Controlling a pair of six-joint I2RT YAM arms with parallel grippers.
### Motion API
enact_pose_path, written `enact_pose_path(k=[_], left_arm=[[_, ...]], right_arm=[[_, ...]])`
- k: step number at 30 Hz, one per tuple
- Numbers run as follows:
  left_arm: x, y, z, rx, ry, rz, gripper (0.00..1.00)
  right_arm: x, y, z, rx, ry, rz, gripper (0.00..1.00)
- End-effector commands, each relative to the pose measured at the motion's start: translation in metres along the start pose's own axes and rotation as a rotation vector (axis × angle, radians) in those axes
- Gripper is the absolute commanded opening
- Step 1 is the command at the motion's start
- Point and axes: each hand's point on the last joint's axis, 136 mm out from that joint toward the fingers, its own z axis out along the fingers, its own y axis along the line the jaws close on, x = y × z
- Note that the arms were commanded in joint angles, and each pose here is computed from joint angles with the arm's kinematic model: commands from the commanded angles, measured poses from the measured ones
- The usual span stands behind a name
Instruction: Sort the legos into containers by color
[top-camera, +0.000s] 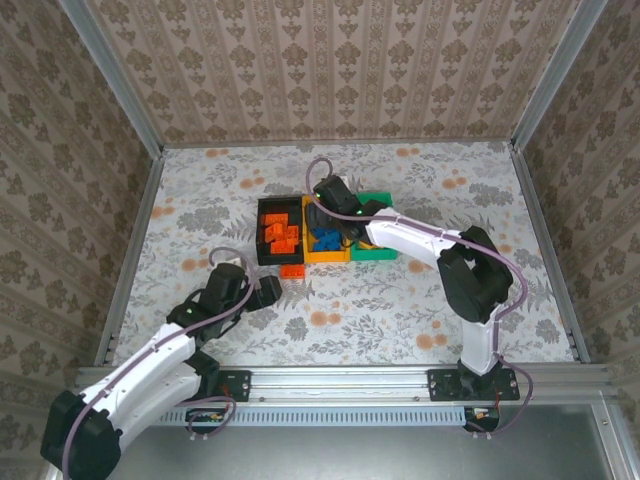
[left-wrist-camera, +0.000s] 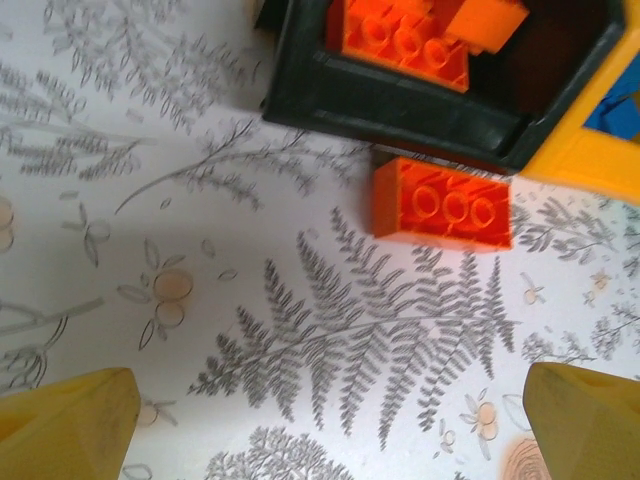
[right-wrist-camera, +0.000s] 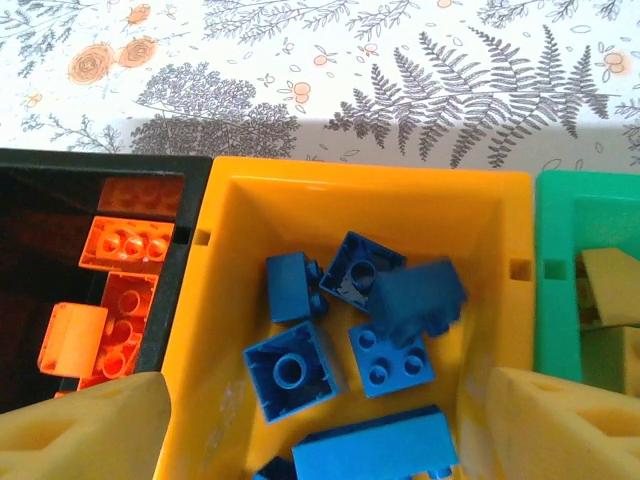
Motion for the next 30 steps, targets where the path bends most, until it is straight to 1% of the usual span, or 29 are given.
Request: enact_pose_path(k=[1, 5, 10, 14, 18, 23, 24, 30], left_arm=[[-0.019, -0.018, -0.003, 0.019, -0.034, 0.089, 1.00], [-0.020, -0.031, 0.008, 0.016, -0.037, 0.160, 1.00], [-0.023, -0.054, 0.020, -0.082, -0.091, 0.362, 1.00], [-0.021, -0.062, 0.036, -0.162, -0.097, 0.462, 1.00], [-0.014, -0.064, 0.055, -0.199, -0.079, 0.498, 1.00], [-0.004, -0.062, 0.075, -0.230, -0.048, 0.503, 1.00], [-0.002, -0.061, 0.078, -0.237, -0.046, 0.500, 0.99], [0.006, -0.054, 0.091, -0.269, -0.050, 0.498, 0.98]], right_arm=[[-0.022, 0.007, -0.035, -0.064, -0.099, 0.026, 0.86], [-0.007, 0.002, -0.052, -0.084, -0.098, 0.031, 0.88], [0.013, -0.012, -0.071, -0.099, -0.104, 0.052, 0.90], [0.026, -0.025, -0.082, -0.095, -0.106, 0.064, 0.91], [0.033, -0.037, -0.092, -0.083, -0.119, 0.071, 0.92], [0.040, -0.049, -0.095, -0.057, -0.114, 0.071, 0.92], [0.034, -0.050, -0.103, -0.067, -0.136, 0.081, 0.93], [0.033, -0.059, -0.111, -0.063, -0.160, 0.097, 0.93]])
